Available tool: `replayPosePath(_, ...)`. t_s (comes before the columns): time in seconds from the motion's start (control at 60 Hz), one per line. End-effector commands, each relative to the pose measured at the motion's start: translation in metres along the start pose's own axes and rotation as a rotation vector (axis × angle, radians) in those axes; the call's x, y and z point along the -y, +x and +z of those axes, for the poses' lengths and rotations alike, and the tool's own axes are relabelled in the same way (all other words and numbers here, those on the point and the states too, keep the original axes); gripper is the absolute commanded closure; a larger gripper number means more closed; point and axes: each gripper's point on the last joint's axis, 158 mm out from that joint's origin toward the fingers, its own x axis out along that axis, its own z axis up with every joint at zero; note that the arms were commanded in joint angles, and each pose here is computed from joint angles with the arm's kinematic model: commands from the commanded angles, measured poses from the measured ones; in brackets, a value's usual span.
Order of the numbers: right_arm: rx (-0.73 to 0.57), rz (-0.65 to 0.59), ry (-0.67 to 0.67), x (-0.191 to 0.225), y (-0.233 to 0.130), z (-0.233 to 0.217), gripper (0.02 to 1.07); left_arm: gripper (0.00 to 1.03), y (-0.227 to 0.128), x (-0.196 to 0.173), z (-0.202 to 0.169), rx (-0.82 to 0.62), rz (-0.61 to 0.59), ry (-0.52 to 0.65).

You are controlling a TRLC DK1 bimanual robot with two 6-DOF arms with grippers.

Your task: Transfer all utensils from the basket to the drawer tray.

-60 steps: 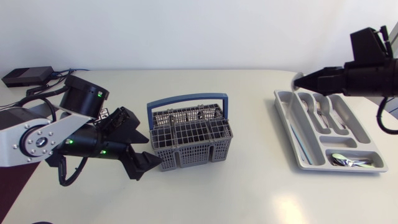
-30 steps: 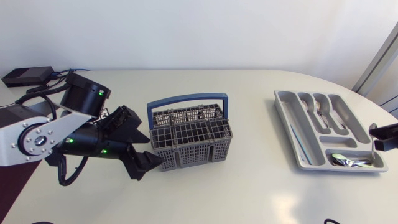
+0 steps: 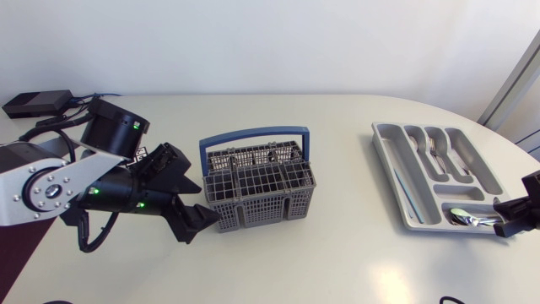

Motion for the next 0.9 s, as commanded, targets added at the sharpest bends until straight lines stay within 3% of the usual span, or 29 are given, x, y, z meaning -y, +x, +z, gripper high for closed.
replayPosePath(0.0,-0.015,0.020,-0.055,-0.014,0.008,-0.009,1.01,0.05,-0.004,-0.001,0.001,0.007,0.008,-0.011)
replayPosePath(0.45,0.057,-0.066,-0.134,0.003,-0.020,0.036,1.01,0.05,-0.005,-0.001,0.002,0.008,0.007,-0.010)
replayPosePath(0.883,0.001,0.049,-0.211,-0.030,0.034,-0.004,0.99,0.05,-0.006,-0.002,-0.003,0.003,0.012,-0.014)
